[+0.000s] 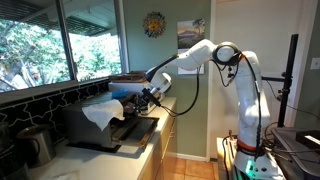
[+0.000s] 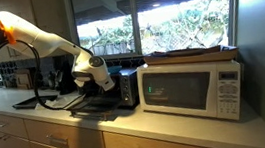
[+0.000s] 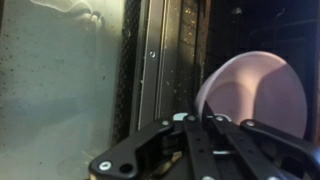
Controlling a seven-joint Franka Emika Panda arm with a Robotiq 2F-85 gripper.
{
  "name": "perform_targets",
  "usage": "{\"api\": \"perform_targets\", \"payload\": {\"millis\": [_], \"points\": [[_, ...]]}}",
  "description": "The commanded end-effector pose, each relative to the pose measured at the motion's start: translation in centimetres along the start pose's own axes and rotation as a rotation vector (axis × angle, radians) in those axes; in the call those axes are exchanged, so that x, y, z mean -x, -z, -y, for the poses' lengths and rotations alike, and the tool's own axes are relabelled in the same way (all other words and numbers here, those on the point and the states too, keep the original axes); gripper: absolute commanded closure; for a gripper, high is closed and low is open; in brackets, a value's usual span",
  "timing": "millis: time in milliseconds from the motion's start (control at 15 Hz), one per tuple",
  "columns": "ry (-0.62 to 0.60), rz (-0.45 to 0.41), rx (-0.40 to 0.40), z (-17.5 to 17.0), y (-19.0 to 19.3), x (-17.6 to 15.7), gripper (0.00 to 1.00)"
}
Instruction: Remove the purple bowl from the toaster oven and place the bowl on top of the oven
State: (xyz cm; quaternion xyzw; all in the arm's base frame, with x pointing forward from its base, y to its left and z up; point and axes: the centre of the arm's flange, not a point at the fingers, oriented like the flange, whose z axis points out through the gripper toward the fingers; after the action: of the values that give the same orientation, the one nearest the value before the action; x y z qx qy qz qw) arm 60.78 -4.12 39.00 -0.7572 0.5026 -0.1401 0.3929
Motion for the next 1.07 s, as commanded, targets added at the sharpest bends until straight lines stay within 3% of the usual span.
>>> {"api": "perform_targets", "payload": {"millis": [0, 400, 800, 1000], "points": [[0.001, -0.01, 0.011, -0.3, 0.5, 0.3, 1.0], [0.034, 0.047, 0.031, 0.1, 3.5, 2.4, 0.99], [0.066, 0.207, 0.255, -2.0, 6.6, 4.9, 0.99], [0.102, 0.257, 0.344, -2.4, 9.9, 6.0, 0.99]]}}
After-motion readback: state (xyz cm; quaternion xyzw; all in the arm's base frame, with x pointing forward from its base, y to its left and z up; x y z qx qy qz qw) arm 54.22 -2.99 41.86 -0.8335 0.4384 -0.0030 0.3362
